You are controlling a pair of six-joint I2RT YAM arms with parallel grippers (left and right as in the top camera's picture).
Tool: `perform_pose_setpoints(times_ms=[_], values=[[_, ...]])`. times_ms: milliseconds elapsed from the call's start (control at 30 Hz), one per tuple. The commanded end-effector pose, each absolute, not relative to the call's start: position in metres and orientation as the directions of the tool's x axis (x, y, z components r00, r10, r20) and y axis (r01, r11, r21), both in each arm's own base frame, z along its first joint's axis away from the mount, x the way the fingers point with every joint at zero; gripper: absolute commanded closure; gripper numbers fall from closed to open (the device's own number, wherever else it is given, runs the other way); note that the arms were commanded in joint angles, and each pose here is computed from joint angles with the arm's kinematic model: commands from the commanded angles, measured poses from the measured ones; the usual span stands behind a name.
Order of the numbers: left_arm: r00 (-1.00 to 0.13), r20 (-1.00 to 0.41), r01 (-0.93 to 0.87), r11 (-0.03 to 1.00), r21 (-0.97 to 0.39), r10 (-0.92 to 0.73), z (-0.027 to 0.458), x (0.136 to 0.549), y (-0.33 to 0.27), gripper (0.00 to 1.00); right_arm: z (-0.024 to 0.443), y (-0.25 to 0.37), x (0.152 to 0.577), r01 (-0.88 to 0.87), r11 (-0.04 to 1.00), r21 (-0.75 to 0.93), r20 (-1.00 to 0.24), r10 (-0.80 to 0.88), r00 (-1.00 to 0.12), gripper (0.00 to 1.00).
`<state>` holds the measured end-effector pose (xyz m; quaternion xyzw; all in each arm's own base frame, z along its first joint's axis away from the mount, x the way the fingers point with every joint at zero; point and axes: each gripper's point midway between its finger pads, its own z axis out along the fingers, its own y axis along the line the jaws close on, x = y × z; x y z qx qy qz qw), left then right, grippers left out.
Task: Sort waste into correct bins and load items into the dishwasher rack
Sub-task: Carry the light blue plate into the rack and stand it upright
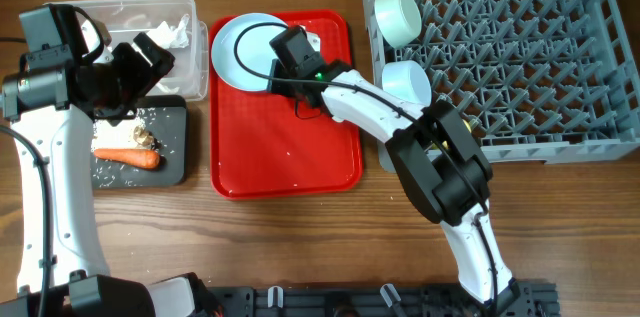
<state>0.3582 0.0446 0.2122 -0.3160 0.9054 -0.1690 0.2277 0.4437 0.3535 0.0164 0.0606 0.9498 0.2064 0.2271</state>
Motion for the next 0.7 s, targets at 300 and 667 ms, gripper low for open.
perform_pose_setpoints(times_ms=[300, 667], values=[[-0.688, -0.320, -0.495, 0.743, -0.450, -0.652, 0.216, 0.358, 0.048, 0.00, -0.025, 0.305, 0.408, 0.096, 0.950, 0.298, -0.164, 0.150, -0.975, 0.73], [-0.688, -0.320, -0.495, 0.743, -0.449, -0.652, 0.216, 0.358, 0.048, 0.00, -0.020, 0.274, 0.376, 0.058, 0.974, 0.218, -0.029, 0.066, -0.997, 0.96]])
